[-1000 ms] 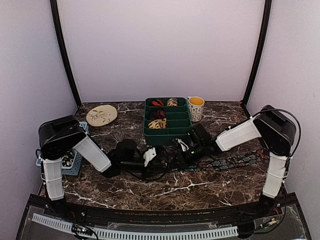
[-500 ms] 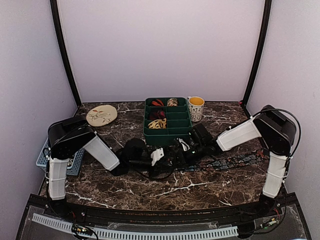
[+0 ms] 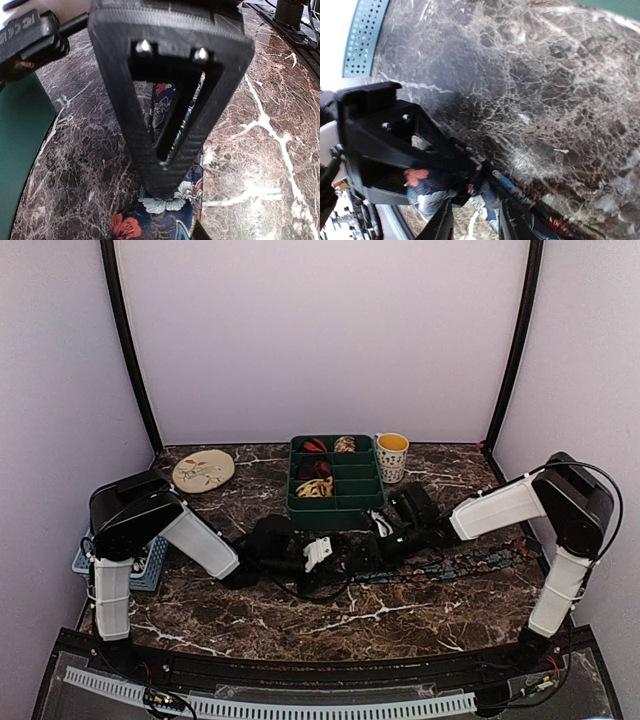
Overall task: Roll the ties
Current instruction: Roll the tie at the center of the board.
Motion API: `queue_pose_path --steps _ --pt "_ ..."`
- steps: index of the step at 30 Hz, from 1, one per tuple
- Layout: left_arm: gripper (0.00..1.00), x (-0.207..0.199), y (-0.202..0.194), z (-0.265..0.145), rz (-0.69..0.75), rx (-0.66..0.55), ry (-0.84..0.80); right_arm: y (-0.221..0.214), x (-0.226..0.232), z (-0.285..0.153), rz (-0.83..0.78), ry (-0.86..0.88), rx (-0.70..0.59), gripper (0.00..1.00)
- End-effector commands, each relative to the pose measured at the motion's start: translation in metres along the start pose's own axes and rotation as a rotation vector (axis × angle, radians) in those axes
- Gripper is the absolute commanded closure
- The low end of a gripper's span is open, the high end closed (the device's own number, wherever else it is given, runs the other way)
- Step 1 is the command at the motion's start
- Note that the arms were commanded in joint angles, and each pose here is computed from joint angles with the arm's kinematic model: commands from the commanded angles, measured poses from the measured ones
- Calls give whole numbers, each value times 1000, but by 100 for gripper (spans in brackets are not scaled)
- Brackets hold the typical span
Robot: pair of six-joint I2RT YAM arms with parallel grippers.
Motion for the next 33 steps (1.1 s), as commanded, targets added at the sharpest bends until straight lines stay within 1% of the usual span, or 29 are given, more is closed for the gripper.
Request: queue_pose_path --steps 1,5,7,9,16,21,24,27,28,30,33 --pt "78 -16 -48 -6 -80 252 -48 -1 5 -8 21 40 -29 64" --pt "78 -17 -48 -6 -81 253 -47 -1 11 -10 48 121 -56 55" --pt "78 -17 -48 -6 -81 253 -47 1 14 -9 58 144 -61 53" --pt "77 -17 -48 -6 -81 252 -49 2 14 -7 62 145 -60 53" --pt "77 -17 -49 -6 -82 252 -49 11 20 1 58 164 -55 58" --pt "77 -17 -49 -6 -82 252 -47 9 23 9 53 170 -29 64" --pt "77 -17 -49 -6 -83 252 -46 8 24 12 46 164 -18 71" --pt "77 -17 -50 -6 -85 254 -45 6 20 14 48 137 -8 85" --pt "77 -17 -50 -6 -86 254 -44 5 18 15 47 129 -4 88" --pt "76 -17 -50 -6 -88 254 -42 2 14 17 51 116 7 100" --pt "73 -15 -49 -6 -89 251 -24 -2 7 18 60 98 13 100"
Point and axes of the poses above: each gripper's point midway between its finger pads, its own z axis out along the fingers, its own x axis along the line the jaws close on, y = z × x, the point moved 9 cm from there along -z, back along the fingers, and after that the axes turned 1 degree about z, right-handed, at the moved point
